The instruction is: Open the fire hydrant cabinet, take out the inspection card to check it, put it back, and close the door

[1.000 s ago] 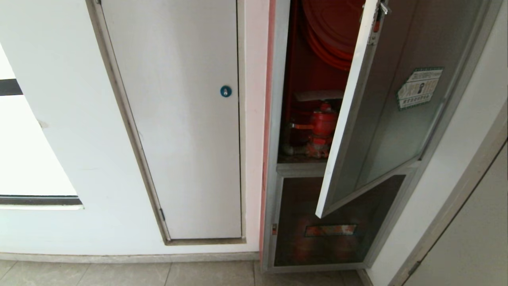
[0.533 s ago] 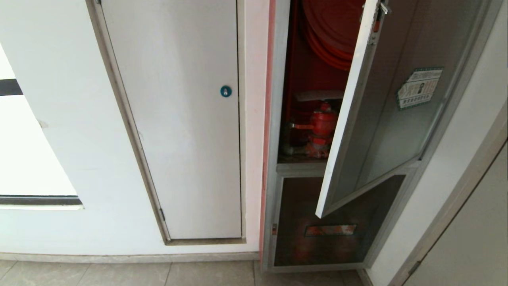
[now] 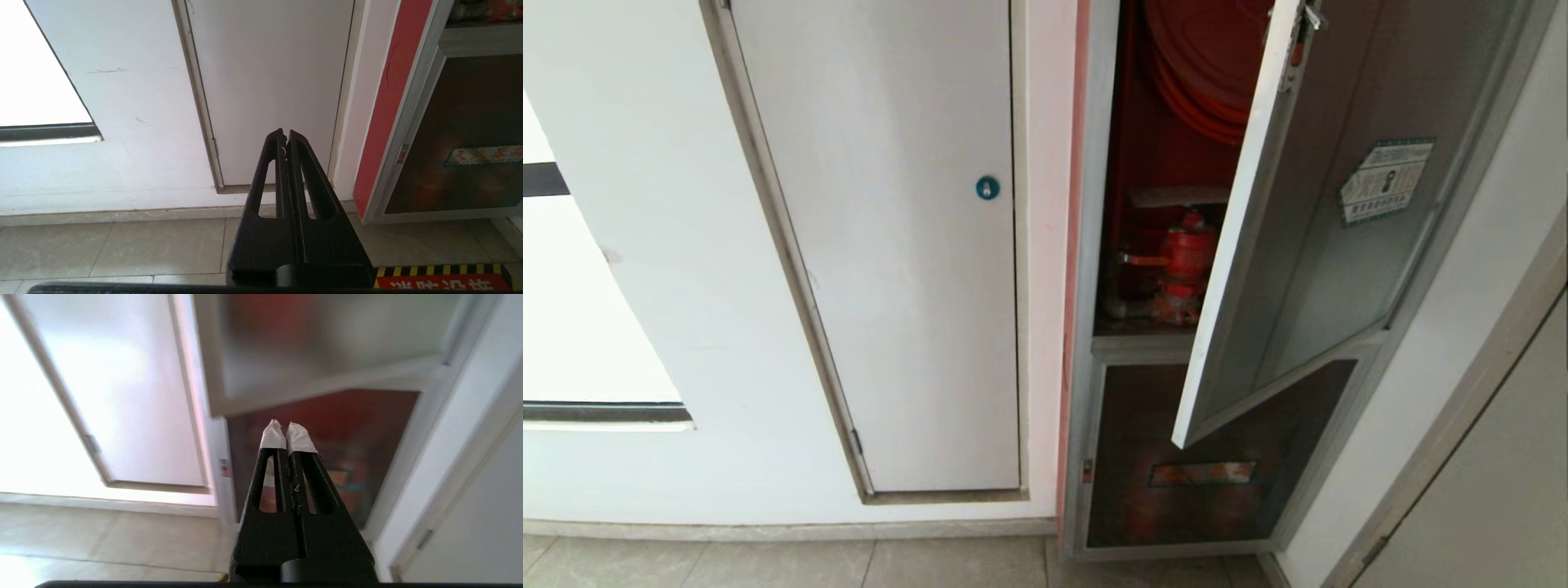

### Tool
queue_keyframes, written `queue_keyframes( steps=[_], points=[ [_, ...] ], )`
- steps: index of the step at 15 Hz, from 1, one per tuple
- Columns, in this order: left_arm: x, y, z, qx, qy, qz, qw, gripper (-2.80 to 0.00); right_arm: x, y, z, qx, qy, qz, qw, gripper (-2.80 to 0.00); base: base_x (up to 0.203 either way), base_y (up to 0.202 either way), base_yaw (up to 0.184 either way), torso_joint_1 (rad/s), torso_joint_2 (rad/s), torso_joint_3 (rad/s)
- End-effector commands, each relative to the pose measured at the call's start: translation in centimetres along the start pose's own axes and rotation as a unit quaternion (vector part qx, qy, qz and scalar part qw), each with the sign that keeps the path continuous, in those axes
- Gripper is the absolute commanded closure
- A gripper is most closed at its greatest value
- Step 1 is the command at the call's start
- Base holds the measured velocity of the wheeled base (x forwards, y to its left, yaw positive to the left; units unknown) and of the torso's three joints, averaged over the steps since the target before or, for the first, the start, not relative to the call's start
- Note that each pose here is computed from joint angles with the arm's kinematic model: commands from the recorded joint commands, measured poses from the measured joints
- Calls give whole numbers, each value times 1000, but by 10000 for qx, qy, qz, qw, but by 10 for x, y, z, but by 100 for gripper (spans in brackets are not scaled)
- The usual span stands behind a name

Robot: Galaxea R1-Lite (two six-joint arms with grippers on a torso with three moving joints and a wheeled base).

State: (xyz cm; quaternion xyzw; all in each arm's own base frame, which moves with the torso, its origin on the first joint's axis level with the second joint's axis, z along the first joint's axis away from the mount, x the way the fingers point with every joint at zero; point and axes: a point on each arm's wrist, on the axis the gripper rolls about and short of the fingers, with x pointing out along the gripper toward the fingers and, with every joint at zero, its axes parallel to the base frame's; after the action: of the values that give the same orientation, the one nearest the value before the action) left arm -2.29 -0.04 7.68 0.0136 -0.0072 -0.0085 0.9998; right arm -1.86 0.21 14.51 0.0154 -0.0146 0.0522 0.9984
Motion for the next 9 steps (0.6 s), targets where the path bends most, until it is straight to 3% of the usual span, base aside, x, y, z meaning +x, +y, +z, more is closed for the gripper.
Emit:
queue_keyframes(
  steps=[1, 6, 9],
  points=[
    [0, 0, -2, 3, 25, 1, 10000, 0, 34, -1, 31, 120, 558, 301, 9979, 0, 0, 0, 0, 0, 0, 0],
    [0, 0, -2, 2, 25, 1, 10000, 0, 132, -1, 67, 297, 1221, 1243, 9842, 0, 0, 0, 0, 0, 0, 0],
    [0, 0, -2, 2, 25, 1, 10000, 0, 190, 30, 77, 139, 1174, 1675, 9788, 0, 0, 0, 0, 0, 0, 0]
  ],
)
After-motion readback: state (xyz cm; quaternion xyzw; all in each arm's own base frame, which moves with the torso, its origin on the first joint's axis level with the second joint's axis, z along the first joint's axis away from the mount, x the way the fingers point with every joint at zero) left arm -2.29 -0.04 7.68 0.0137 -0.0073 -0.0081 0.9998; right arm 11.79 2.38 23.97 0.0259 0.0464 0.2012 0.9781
